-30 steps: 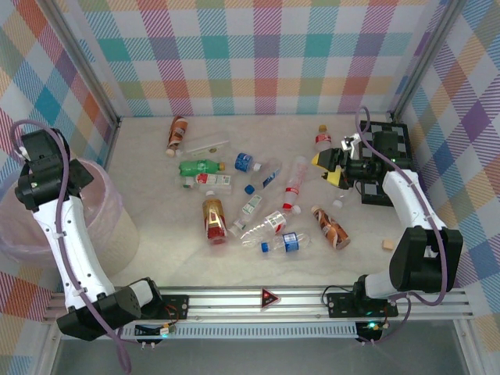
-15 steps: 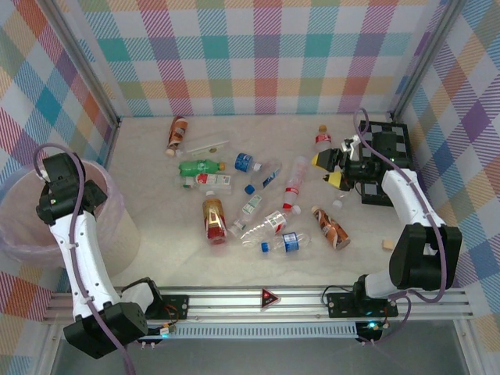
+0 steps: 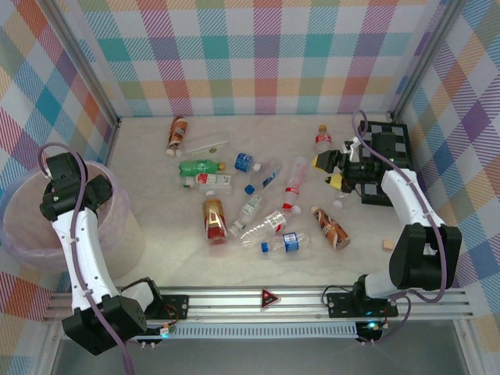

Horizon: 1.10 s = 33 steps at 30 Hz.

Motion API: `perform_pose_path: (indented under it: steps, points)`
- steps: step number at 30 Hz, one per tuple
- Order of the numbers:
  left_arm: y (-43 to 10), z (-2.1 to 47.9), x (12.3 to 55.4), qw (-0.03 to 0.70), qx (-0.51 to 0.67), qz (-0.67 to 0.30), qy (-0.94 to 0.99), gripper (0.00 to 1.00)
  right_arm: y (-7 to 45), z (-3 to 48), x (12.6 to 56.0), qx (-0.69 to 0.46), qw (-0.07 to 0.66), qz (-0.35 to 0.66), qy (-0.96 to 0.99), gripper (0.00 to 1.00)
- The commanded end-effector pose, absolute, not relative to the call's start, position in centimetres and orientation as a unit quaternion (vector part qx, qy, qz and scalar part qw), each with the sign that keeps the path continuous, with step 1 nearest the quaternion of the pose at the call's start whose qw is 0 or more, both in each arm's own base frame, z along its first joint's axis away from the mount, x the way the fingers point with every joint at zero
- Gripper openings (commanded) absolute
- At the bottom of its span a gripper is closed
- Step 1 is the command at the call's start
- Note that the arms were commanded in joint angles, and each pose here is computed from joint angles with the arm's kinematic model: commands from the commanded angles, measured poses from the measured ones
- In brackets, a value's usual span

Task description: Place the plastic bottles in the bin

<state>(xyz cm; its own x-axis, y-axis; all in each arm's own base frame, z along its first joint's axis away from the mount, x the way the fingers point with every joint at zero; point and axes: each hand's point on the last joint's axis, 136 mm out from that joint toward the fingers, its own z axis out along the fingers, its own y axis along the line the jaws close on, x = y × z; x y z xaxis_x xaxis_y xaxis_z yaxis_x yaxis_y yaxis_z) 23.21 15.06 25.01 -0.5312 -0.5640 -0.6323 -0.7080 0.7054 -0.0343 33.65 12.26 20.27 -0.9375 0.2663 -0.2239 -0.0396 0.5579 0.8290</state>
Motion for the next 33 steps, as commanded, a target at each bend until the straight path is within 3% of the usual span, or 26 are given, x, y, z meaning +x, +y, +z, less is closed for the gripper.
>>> perform_pose_path:
  steps: [1,4,13,21,27,33]
  points:
    - [14.3,25.1,23.1,0.31,-0.358,0.092,0.876,0.93,12.5,20.2,33.6,0.056,0.158,0.462,0.871,1.0]
    - [13.6,25.3,23.8,0.316,-0.351,0.068,0.879,1.0,12.7,20.3,33.7,0.054,0.158,0.46,0.872,1.0]
    - [12.4,25.5,27.1,0.34,-0.337,-0.006,0.878,1.0,13.0,20.8,33.7,0.047,0.161,0.442,0.881,1.0]
    - [12.5,25.9,29.5,0.349,-0.322,-0.017,0.88,0.99,11.9,19.4,32.0,0.044,0.165,0.335,0.927,1.0]
    - [12.9,27.5,28.1,0.342,-0.291,0.032,0.893,1.0,8.5,17.0,30.1,0.063,0.153,0.214,0.963,1.0]
    - [12.3,29.9,26.4,0.344,-0.267,0.054,0.899,1.0,5.6,12.5,25.4,0.089,0.057,0.115,0.988,1.0]
